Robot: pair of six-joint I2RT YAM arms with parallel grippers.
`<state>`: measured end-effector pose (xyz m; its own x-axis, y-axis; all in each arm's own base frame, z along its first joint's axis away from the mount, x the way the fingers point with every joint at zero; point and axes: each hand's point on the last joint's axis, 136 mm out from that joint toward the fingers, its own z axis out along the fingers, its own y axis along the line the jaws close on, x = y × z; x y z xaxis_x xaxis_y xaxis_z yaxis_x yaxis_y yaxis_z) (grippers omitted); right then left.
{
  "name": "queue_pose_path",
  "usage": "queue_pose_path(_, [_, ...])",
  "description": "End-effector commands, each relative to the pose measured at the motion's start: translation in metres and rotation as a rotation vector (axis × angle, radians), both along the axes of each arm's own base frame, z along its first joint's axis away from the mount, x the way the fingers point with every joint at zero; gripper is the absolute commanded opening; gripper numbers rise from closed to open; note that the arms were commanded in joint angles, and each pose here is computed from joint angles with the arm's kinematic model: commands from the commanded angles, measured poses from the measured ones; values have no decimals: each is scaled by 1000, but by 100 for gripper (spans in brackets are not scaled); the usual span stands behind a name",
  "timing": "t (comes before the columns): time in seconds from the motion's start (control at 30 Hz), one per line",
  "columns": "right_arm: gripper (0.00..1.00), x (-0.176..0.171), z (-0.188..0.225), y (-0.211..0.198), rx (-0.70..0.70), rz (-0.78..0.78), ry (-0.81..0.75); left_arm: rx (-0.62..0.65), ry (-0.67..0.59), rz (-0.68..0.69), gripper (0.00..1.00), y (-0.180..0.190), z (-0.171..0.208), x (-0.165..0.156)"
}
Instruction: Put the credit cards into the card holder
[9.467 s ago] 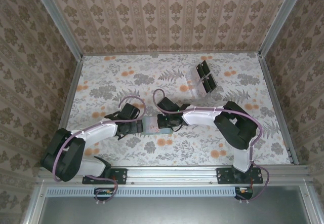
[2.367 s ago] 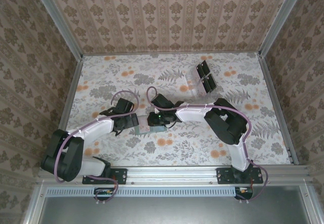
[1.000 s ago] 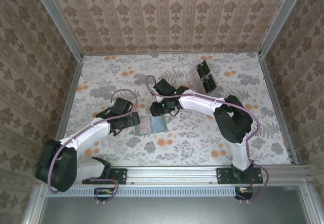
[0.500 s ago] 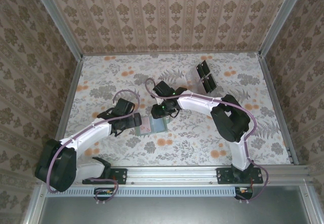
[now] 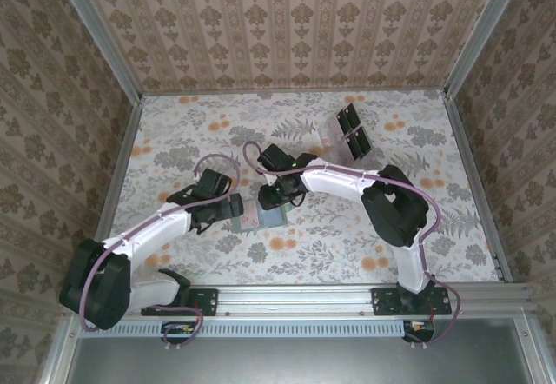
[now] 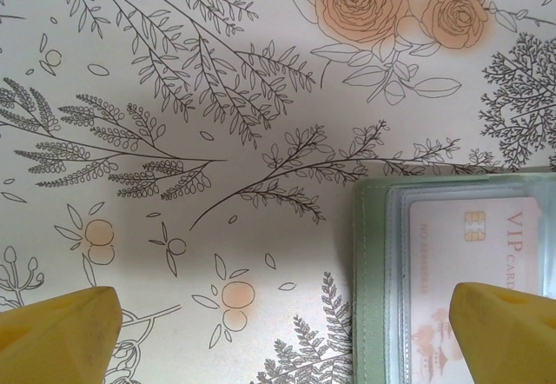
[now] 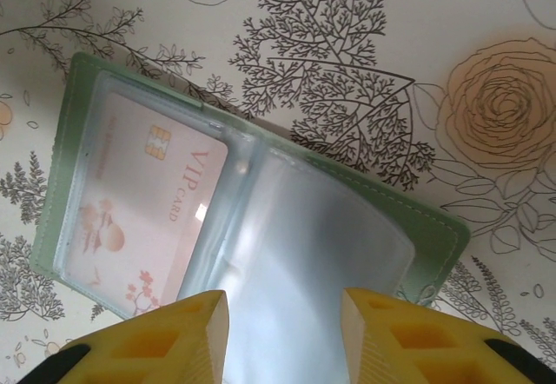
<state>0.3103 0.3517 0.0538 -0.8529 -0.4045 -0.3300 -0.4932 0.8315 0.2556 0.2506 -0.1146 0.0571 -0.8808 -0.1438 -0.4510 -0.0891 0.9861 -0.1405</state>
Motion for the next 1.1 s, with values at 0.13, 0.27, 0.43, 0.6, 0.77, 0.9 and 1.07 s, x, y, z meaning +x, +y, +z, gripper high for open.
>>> queue_pose_path(0.13, [42, 12, -19, -8, -73, -4, 0, -12, -14, -9, 100, -3, 6, -1])
queue_pose_path(0.27, [42, 8, -32, -9, -75, -5, 38, -15, -16, -16, 100, -4, 6, -1])
queue_pose_path(0.43, [46, -3, -45, -8, -29, -48, 101, -39, -42, -49, 100, -12, 8, 1])
queue_pose_path(0.6, [48, -17, -51, 2, 100, -140, 200, -71, -79, -94, 100, -24, 12, 3])
queue_pose_path(0.77, [49, -20, -54, 10, 184, -212, 245, -92, -97, -128, 100, -31, 12, -2])
queue_pose_path(0.9, [49, -17, -48, 11, 206, -226, 228, -110, -101, -142, 100, -37, 8, -9])
queue_pose_path(1.07, [48, -15, -47, 8, 185, -224, 217, -135, -118, -188, 100, -49, 8, -13])
